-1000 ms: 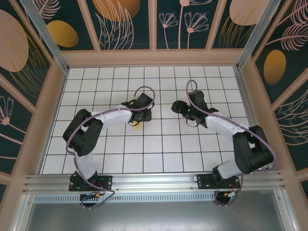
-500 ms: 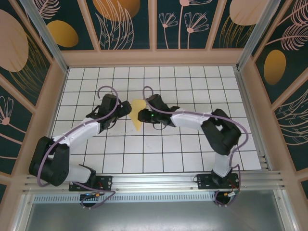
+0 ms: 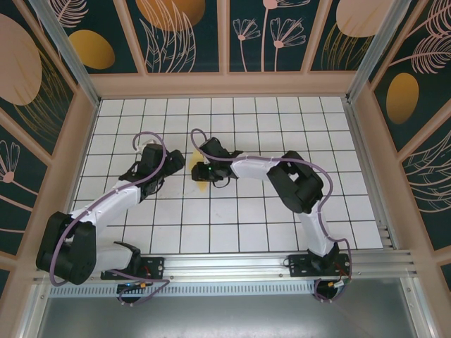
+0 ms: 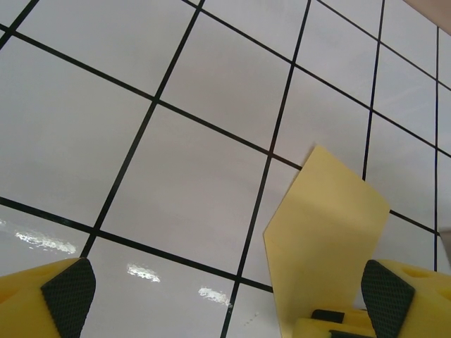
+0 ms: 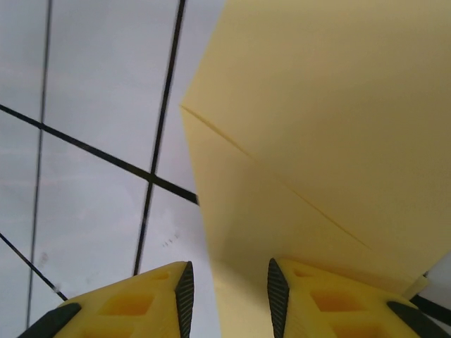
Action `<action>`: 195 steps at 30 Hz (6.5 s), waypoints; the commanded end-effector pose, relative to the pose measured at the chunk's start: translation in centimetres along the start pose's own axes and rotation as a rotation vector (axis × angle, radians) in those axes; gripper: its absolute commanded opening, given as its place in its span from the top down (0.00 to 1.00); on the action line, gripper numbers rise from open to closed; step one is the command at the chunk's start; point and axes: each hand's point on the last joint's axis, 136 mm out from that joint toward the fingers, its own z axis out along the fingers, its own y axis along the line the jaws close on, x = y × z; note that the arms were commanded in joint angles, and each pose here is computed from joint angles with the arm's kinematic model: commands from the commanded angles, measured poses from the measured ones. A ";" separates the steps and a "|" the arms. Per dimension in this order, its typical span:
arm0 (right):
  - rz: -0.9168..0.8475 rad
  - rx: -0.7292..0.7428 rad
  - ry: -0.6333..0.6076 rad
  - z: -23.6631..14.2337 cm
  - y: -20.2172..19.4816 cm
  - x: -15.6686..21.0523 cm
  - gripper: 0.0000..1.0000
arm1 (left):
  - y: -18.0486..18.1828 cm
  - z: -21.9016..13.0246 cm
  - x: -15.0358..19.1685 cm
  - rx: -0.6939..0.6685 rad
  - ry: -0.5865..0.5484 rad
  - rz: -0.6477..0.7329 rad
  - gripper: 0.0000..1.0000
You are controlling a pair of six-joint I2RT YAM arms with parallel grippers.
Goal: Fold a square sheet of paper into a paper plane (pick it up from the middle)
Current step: Fold the wing for the fifth time at the center of the table.
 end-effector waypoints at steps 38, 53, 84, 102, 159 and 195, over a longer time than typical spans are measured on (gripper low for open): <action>0.312 0.059 -0.156 -6.3 -6.9 1.0 0.67 | -6.2 0.6 7.6 0.470 0.326 -0.195 0.07; 0.476 -0.026 -0.096 -6.1 -11.1 4.4 0.70 | -9.4 1.1 12.0 0.502 0.507 -0.252 0.26; 0.495 -0.060 -0.086 -6.4 -12.2 4.9 0.72 | -9.6 3.8 12.9 0.352 0.514 -0.256 0.26; 0.423 -0.113 -0.108 -6.8 -11.2 4.3 0.70 | -12.2 4.7 13.3 0.464 0.561 -0.268 0.60; -0.782 0.280 -0.446 -6.7 -6.6 1.6 0.91 | -13.0 3.9 12.4 0.428 0.584 -0.287 0.90; -0.167 -0.321 -0.365 -9.9 -6.4 2.8 1.00 | -14.8 2.3 11.2 0.671 0.500 -0.121 0.65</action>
